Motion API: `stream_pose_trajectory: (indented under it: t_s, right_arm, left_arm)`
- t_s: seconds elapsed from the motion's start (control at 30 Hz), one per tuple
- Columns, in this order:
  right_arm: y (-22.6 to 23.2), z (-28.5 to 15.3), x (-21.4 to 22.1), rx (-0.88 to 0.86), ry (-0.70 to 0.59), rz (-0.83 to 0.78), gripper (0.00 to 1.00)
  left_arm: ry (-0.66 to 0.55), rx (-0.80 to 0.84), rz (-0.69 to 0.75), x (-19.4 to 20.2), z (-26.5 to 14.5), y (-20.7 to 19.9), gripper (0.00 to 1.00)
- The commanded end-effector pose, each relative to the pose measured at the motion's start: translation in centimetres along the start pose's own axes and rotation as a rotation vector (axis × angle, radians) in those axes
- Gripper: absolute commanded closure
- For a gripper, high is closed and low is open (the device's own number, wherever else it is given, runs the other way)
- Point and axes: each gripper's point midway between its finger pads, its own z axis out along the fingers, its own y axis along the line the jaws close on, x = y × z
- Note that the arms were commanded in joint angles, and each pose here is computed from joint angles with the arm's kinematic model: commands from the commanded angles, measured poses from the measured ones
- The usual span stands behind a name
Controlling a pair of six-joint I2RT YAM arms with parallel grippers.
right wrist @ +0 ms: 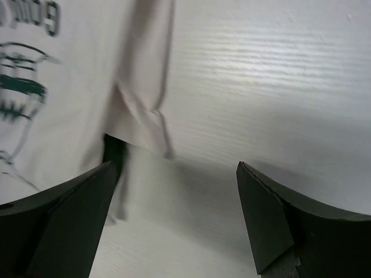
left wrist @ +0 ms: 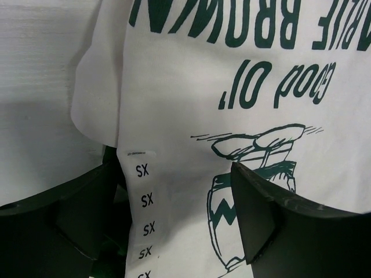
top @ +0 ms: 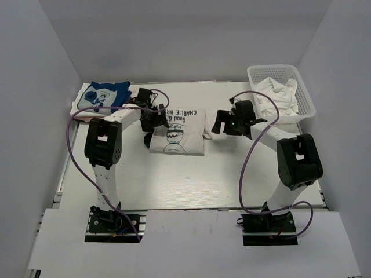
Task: Fold and stack the t-shirts
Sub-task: Smooth out wrinkles on the folded tshirt
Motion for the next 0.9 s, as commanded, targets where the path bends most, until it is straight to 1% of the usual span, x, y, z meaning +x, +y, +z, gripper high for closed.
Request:
stream_pose_trajectory:
  t_s: [0.0,0.03,0.13,0.17,0.2,0.23,0.27,0.3,0.33,0.37,0.4,0.43,0.5,0.53,0.57,0.6,0.63,0.67,0.7,0.73,0.77,0.8,0.87]
  right_arm:
    - [-3.3,-0.7,0.8,0.167,0.068,-0.108,0.12]
    - [-3.0,-0.1,1.7,0.146,0.106,-0.111,0.16]
    - [-1.0,1.3,1.6,0.029,0.127,-0.114,0.28]
    - [-0.5,1.7,1.5,0.002,0.127,-0.106,0.34]
    - [-0.6,2.4,2.2,-0.002,0.157,-0.095,0.35]
    - [0.1,2.8,1.5,-0.019,0.149,-0.098,0.38]
    - [-0.1,3.6,2.3,-0.026,0.176,-0.085,0.46]
    - [0.2,4.1,2.2,-0.044,0.176,-0.080,0.50]
    - [0.9,4.2,2.2,-0.074,0.178,-0.076,0.56]
    - [1.5,4.6,2.4,-0.109,0.183,-0.068,0.62]
    - [1.7,4.6,2.4,-0.123,0.180,-0.061,0.64]
    - [3.0,4.8,2.1,-0.189,0.166,-0.058,0.65]
    - [3.2,4.9,2.5,-0.202,0.171,-0.035,0.65]
    - [4.5,4.9,1.6,-0.277,0.139,-0.040,0.65]
    - [4.5,5.0,1.8,-0.288,0.141,-0.034,0.68]
    - [4.7,5.1,2.1,-0.299,0.150,-0.016,0.70]
    - [5.2,5.3,2.0,-0.323,0.143,-0.019,0.71]
    - [5.2,5.3,2.0,-0.330,0.145,-0.014,0.71]
    - [5.5,5.3,2.0,-0.343,0.143,-0.005,0.70]
    - [5.7,5.2,1.9,-0.365,0.140,-0.002,0.66]
    - [5.6,5.1,2.0,-0.362,0.143,0.004,0.63]
    - [5.6,5.2,2.1,-0.359,0.143,0.001,0.60]
    - [4.9,5.6,2.4,-0.323,0.155,0.008,0.52]
  left_arm:
    - [-0.065,-0.009,0.044,-1.8,-2.5,-0.3,0.12]
    - [-0.057,-0.013,0.051,-1.6,-2.2,-0.1,0.12]
    - [-0.057,-0.003,0.074,-2.1,-2.2,-0.4,0.12]
    - [-0.049,-0.007,0.072,-2.1,-2.0,-0.3,0.12]
    - [-0.049,-0.007,0.083,-2.4,-1.8,-0.4,0.12]
    - [-0.052,-0.006,0.084,-2.7,-2.1,-0.6,0.12]
    - [-0.067,-0.036,0.106,-3.2,-2.5,-0.8,0.12]
    - [-0.080,-0.059,0.106,-3.7,-2.9,-0.6,0.11]
    - [-0.088,-0.078,0.127,-4.0,-3.2,-0.8,0.11]
    - [-0.114,-0.062,0.151,-4.8,-4.3,-2.0,0.11]
    - [-0.135,-0.039,0.170,-5.4,-5.7,-2.8,0.09]
    - [-0.165,-0.011,0.214,-5.5,-7.0,-4.7,0.06]
    - [-0.176,0.022,0.227,-5.5,-7.5,-5.8,0.06]
    - [-0.180,0.057,0.261,-5.1,-7.8,-7.3,0.06]
    - [-0.153,0.114,0.277,-4.2,-7.8,-8.7,0.06]
    - [-0.160,0.152,0.312,-4.2,-8.1,-10.0,0.05]
    - [-0.140,0.169,0.326,-3.4,-7.7,-10.8,0.05]
    - [-0.125,0.187,0.368,-2.7,-6.9,-12.6,0.05]
    - [-0.090,0.166,0.392,-1.7,-6.2,-12.8,0.05]
    - [-0.104,0.153,0.410,-2.2,-6.2,-14.0,0.05]
    - [-0.080,0.149,0.449,-1.1,-5.5,-15.3,0.05]
    - [-0.029,0.117,0.456,-0.1,-3.3,-15.0,0.05]
    - [-0.034,0.080,0.478,-0.3,-3.1,-16.0,0.05]
